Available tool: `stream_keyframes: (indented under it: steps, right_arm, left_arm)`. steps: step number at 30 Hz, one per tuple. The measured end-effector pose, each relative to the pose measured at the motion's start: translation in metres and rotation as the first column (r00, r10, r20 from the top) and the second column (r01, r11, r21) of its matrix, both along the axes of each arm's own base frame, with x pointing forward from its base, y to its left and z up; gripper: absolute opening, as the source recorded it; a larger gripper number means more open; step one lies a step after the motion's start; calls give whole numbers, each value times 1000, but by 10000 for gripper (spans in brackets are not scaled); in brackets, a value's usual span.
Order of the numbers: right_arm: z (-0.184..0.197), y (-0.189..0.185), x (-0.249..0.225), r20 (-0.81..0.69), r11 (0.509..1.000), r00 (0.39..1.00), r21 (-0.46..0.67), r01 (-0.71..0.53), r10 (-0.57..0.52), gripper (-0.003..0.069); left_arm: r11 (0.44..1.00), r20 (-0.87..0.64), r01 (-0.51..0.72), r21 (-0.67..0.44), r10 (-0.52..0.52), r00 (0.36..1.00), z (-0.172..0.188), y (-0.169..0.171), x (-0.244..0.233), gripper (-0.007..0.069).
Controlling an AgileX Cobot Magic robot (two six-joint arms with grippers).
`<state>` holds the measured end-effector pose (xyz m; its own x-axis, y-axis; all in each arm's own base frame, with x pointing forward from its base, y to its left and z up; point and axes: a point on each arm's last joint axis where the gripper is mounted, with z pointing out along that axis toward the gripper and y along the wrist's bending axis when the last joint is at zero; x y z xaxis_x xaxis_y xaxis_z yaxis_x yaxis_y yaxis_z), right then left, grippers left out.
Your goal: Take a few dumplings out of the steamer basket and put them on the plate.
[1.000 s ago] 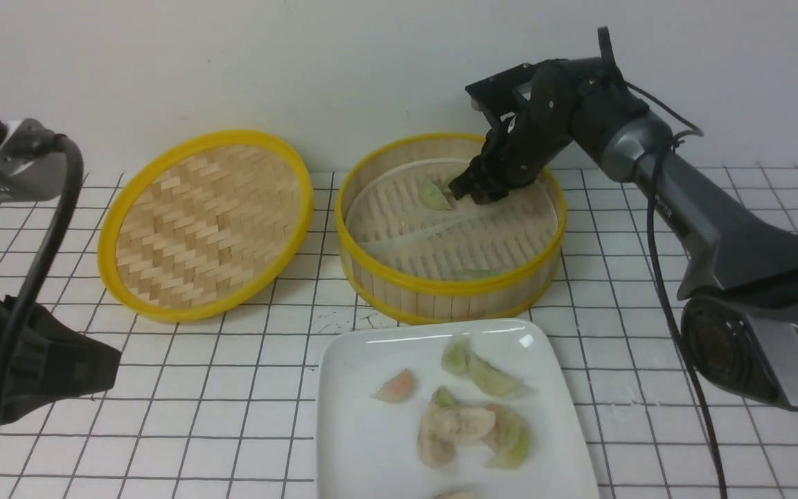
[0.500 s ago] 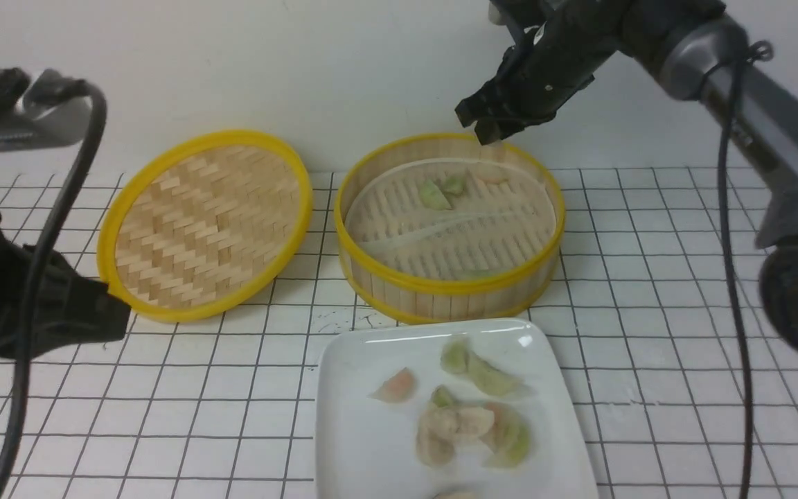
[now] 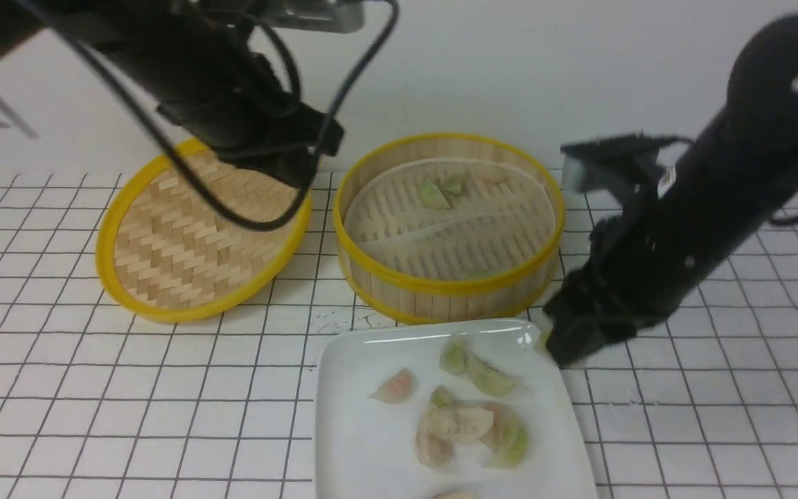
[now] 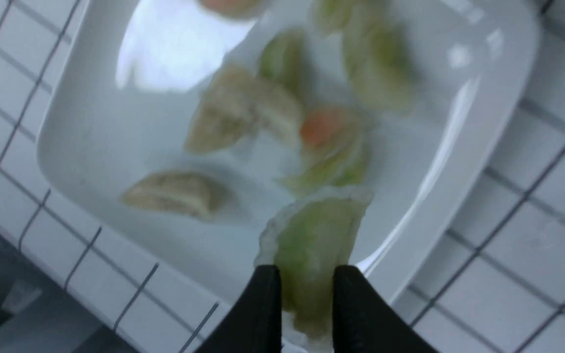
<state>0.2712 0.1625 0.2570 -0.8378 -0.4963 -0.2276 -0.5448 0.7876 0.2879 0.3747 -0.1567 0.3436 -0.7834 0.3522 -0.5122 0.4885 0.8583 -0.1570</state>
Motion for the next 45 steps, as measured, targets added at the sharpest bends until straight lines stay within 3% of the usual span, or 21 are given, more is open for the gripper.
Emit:
stream_keyframes:
  steps: [5, 11, 20, 28, 37, 45]
  right_arm:
    - [-34, 18, -28, -33, 997, 997, -31, -68, 67, 118]
    - [-43, 23, -35, -32, 998, 998, -38, -53, 52, 116]
    - [-44, 22, -36, -47, 998, 998, -46, -31, 29, 116]
    - [-44, 22, -37, -51, 998, 998, -48, -32, 30, 113]
    - [-45, 22, -38, -66, 998, 997, -51, -35, 32, 108]
    - [-45, 28, -44, -79, 997, 995, -45, -57, 53, 108]
  left_arm:
    - [999, -15, 41, 19, -40, 999, -21, -31, 40, -3]
    - [999, 23, 43, 6, -43, 999, -50, -50, 85, 55]
    - [1000, 22, 29, -8, -29, 999, -107, -63, 122, 268]
    - [998, 80, -3, -65, 8, 997, -128, -55, 142, 365]
    - [994, 222, 83, -69, -66, 973, -139, -57, 155, 376]
    - [970, 292, 233, 64, -241, 925, -156, -58, 159, 376]
